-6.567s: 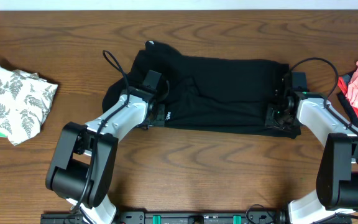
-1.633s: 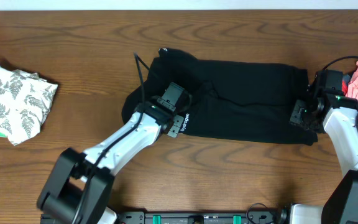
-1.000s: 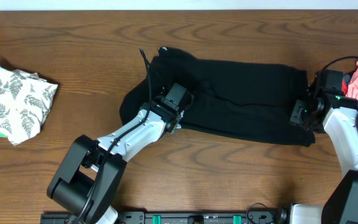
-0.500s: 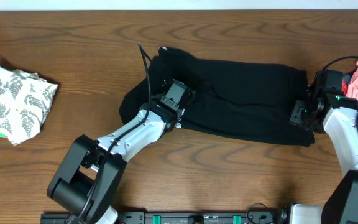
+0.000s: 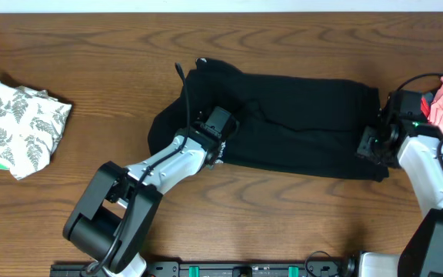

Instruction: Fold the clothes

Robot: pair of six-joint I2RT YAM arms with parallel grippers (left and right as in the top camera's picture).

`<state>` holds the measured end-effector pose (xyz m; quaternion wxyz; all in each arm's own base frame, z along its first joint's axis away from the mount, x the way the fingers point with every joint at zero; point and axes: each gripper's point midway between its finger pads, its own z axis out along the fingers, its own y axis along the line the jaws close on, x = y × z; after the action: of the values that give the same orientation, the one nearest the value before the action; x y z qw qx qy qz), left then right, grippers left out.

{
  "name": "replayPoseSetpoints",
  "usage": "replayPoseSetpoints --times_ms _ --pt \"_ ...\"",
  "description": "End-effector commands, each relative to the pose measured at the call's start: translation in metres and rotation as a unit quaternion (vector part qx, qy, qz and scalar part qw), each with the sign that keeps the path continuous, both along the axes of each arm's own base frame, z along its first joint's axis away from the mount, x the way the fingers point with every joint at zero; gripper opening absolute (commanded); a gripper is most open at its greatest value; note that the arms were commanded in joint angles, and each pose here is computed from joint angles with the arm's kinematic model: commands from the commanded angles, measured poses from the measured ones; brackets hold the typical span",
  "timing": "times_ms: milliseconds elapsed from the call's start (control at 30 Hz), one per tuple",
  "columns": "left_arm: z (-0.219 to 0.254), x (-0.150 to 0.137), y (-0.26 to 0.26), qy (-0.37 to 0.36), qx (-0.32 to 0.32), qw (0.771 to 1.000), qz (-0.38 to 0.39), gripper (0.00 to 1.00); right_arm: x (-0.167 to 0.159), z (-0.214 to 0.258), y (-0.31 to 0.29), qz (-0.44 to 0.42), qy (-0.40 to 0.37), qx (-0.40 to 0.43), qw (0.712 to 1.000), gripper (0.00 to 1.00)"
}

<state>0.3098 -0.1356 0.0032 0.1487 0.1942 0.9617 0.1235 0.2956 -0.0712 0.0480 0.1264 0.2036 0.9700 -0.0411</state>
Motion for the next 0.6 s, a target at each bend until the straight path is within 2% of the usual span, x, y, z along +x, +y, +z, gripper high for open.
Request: replayPoseSetpoints --times_ms 0,133,300,433,567 --pt "-0.023 -0.047 -0.005 0.109 -0.044 0.993 0.025 0.24 -0.011 -0.017 -0.002 0.001 0.014 -0.004 1.000 0.50" --pt "-0.025 -0.074 -0.006 0.168 -0.059 0.983 0.046 0.24 -0.010 -0.027 -0.002 0.003 0.001 -0.007 1.000 0.52" --pt "-0.024 -0.086 0.000 0.193 -0.046 0.979 0.050 0.24 -0.010 -0.031 -0.003 0.009 -0.004 -0.010 1.000 0.53" --pt "-0.020 -0.079 0.000 0.178 -0.044 0.982 0.049 0.24 -0.001 -0.028 -0.002 0.012 -0.023 -0.009 1.000 0.54" --pt "0.008 -0.048 0.001 0.104 -0.034 0.993 0.046 0.29 0.018 -0.015 0.009 0.034 -0.056 0.023 0.998 0.57"
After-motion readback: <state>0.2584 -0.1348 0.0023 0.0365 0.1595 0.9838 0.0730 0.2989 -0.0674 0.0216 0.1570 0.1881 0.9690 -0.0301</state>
